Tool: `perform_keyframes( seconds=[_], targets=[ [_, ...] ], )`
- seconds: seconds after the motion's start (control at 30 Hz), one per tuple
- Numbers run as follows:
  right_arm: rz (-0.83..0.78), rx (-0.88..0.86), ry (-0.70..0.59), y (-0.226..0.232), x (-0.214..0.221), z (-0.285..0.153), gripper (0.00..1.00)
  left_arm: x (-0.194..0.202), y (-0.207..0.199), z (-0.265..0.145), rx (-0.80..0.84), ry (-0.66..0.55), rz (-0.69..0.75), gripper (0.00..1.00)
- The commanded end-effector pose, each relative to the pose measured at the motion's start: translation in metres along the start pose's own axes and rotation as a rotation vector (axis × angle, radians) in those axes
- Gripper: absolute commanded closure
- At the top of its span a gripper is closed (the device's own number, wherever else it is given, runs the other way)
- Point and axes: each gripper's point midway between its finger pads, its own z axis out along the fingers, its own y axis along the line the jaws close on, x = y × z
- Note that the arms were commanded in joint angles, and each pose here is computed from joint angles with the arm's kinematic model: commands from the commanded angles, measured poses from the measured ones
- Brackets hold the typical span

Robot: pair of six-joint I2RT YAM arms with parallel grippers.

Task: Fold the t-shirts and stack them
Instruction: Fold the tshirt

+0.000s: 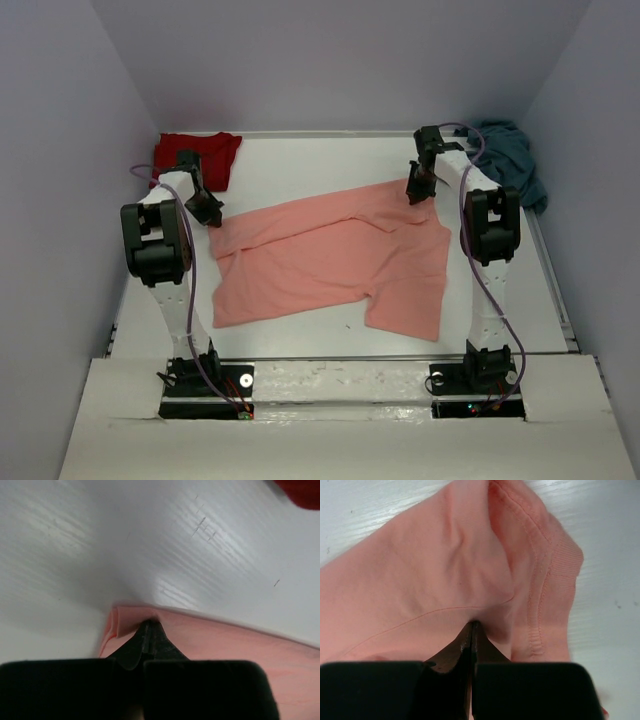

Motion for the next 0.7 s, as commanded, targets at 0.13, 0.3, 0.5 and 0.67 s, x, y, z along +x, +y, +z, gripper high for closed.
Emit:
perform_keyframes(
  seconds=[0.13, 0.3, 0.5, 0.67],
  targets=[
    [0.013, 0.223, -0.006, -0.046, 0.011, -0.002, 1.00, -0.040, -0.020, 0.007, 0.000, -0.052, 0.057, 1.00],
    [0.018, 0.267, -0.003, -0.056, 0.017, -0.005, 1.00, -0.045, -0.026, 0.017, 0.001, -0.036, 0.076, 1.00],
    [0.057, 0.308, 0.046, -0.066, 0.041, -0.010, 1.00, -0.059, -0.037, 0.031, 0.001, -0.031, 0.103, 1.00],
    [0.080, 0.328, 0.076, -0.074, 0.061, -0.010, 1.00, -0.073, -0.052, 0.040, 0.044, -0.041, 0.124, 1.00]
  ],
)
